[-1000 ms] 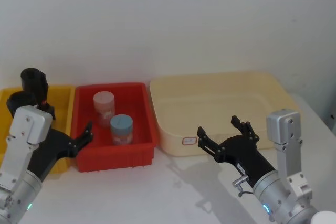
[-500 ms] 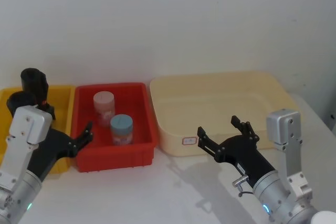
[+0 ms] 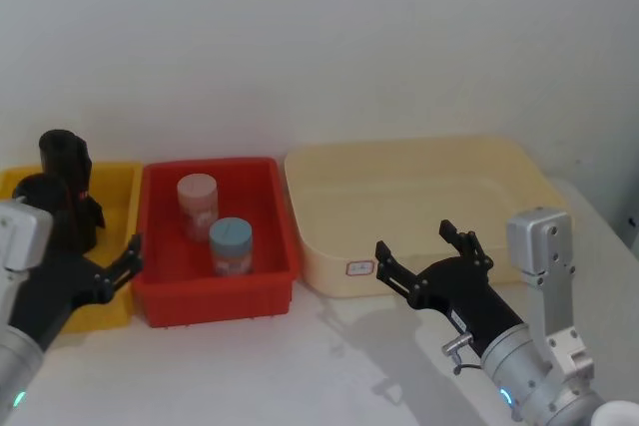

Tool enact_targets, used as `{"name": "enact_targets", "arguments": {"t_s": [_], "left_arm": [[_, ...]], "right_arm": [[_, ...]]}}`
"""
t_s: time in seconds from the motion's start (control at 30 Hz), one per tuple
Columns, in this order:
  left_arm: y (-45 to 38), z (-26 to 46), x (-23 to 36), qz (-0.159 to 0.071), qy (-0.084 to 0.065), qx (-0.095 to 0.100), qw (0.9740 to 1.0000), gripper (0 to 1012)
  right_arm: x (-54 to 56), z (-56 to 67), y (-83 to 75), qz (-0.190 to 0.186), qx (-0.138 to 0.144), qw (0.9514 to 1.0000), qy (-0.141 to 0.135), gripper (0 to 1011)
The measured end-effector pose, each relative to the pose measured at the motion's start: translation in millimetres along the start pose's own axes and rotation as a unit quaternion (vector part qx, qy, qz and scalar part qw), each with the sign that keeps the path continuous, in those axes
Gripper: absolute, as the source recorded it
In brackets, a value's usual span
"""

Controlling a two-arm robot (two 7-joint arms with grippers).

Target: Pick up the garbage bag with the one hand and transfer it to the other hand.

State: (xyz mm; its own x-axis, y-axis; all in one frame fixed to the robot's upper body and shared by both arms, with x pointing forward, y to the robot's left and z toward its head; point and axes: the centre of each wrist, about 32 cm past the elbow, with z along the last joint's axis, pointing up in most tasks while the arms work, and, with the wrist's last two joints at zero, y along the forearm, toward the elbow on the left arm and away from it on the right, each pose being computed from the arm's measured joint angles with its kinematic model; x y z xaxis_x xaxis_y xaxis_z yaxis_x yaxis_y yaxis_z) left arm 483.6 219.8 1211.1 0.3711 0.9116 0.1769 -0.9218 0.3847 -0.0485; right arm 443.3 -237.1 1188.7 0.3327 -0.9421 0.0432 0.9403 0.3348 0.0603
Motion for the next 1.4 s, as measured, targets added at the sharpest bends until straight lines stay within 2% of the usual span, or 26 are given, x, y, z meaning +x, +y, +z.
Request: {"name": "enact_targets", "arguments": {"t_s": [0.1,0.13,0.17,0.27,0.57,1.0,1.4], "left_arm": [[2.7,0.5,4.6,0.006,0.007,0.005,0.9999,1000],[4.2,1.1,8.4,0.011,0.011,0.009,0.9998,1000],[4.2,1.1,8.4,0.011,0.011,0.009,0.9998,1000],[5.8,2.3,15.6,0.021,0.019,0.015,0.9995,1000],[3.4,5.3,27.0,0.035,0.032,0.029,0.9985,1000],[-11.7,3.5,37.1,0.046,0.037,0.049,0.9971,1000],[-33.8,-2.7,43.0,0.05,0.031,0.062,0.9964,1000]], "right_arm": [[0.0,0.0,0.0,0.0,0.0,1.0,0.0,1001],[0.0,0.0,0.0,0.0,0.0,1.0,0.0,1001],[0.0,0.0,0.0,0.0,0.0,1.0,0.0,1001],[0.0,0.0,0.0,0.0,0.0,1.0,0.0,1001],[0.0,0.0,0.0,0.0,0.0,1.0,0.0,1001],[0.0,0.0,0.0,0.0,0.0,1.0,0.0,1001],[0.0,0.0,0.0,0.0,0.0,1.0,0.0,1002]]}}
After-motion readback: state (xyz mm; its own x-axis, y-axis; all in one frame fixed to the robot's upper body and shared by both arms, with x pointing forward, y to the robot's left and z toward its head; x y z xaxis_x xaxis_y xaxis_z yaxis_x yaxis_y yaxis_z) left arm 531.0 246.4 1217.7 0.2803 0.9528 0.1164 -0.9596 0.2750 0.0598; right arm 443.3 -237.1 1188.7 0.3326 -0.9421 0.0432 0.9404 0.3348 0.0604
